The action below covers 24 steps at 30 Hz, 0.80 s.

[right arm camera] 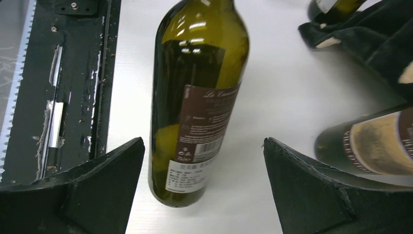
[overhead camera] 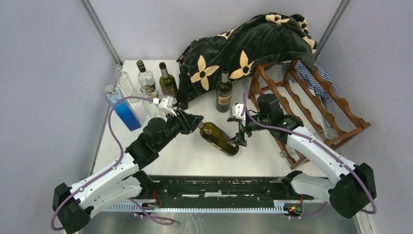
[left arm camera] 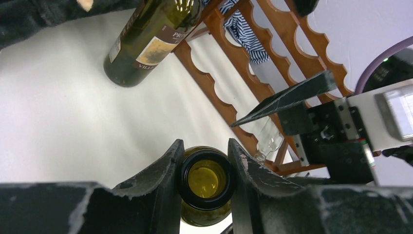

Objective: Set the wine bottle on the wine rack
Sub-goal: Pick up the wine bottle from the center of the board.

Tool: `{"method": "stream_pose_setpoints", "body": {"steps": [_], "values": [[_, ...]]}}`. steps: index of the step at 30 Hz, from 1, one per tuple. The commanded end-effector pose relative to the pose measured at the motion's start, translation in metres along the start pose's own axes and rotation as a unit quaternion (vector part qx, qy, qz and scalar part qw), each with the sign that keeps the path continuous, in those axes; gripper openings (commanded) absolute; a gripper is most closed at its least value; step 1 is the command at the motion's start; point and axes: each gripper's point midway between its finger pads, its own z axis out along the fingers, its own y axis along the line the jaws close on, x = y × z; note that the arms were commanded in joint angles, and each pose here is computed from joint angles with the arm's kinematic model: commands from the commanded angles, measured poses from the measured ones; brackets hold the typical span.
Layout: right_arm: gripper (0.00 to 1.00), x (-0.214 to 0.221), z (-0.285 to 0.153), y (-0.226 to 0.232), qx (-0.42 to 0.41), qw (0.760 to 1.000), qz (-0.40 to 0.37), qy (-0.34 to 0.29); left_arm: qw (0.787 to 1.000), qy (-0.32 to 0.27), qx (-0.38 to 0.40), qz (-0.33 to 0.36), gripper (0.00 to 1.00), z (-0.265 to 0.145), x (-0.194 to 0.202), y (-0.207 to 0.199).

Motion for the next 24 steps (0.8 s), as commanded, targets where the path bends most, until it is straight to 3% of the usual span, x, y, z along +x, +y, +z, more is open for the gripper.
{"method": "stream_pose_setpoints", "body": {"steps": [1,15,24], "values": [[0.98,-0.002,0.013,-0.002,0.008,1.000,0.003,-0.029,0.980,-0.136,0.101,-0.108,0.02,-0.017,-0.071,-0.052],[0.98,0.036,0.039,0.006,0.006,1.000,-0.002,0.019,0.962,-0.187,0.116,-0.160,0.02,-0.036,-0.084,-0.046],[0.95,0.037,0.042,0.008,0.003,1.000,-0.016,0.017,0.953,-0.187,0.141,-0.194,0.02,-0.039,-0.080,-0.049]]}}
